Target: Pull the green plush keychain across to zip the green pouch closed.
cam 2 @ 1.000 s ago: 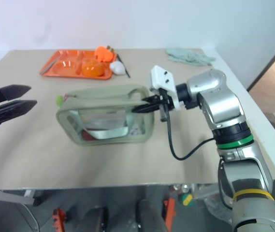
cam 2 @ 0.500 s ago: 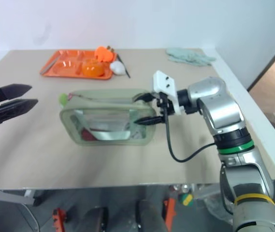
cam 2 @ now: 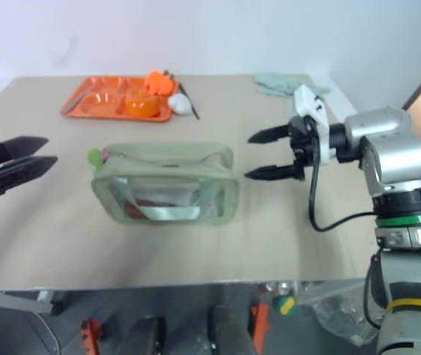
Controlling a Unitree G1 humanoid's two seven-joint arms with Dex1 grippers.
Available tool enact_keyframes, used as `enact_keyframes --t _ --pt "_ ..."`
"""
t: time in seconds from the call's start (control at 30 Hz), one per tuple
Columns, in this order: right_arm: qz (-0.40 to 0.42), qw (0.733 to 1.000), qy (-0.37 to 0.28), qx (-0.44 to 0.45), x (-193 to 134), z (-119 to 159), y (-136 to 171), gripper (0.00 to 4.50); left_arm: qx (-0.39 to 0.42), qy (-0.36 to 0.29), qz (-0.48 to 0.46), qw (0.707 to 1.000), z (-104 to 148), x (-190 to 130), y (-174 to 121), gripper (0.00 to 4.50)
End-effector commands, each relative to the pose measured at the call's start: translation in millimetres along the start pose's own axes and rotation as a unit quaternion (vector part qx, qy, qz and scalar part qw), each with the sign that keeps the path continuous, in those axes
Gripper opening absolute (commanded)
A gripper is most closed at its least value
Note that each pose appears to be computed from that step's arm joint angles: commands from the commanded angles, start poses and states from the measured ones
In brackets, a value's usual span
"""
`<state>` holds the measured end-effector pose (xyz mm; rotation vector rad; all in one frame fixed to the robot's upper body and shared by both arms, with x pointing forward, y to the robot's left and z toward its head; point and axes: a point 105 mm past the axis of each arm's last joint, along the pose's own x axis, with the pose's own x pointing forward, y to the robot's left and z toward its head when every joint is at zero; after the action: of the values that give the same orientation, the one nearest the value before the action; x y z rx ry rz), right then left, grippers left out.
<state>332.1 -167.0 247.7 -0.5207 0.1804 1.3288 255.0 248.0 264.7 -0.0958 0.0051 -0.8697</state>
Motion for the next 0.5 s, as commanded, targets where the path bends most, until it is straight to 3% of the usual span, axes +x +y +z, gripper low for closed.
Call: enact_keyframes --t 0.03,0.2,0.5 --pt "0.009 0.999 -0.002 -0.032 -2 10 12 4.47 0.022 0.0 0.011 1.0 10 -9 2 4.28" --pt "0.015 1.0 -0.012 -0.017 13 9 22 4.47 0.018 0.007 -0.009 1.0 8 -2 -1 4.28" --pt "0.031 0.998 -0.044 -0.007 33 21 31 4.47 0.033 0.028 -0.098 0.994 16 24 -33 4.28"
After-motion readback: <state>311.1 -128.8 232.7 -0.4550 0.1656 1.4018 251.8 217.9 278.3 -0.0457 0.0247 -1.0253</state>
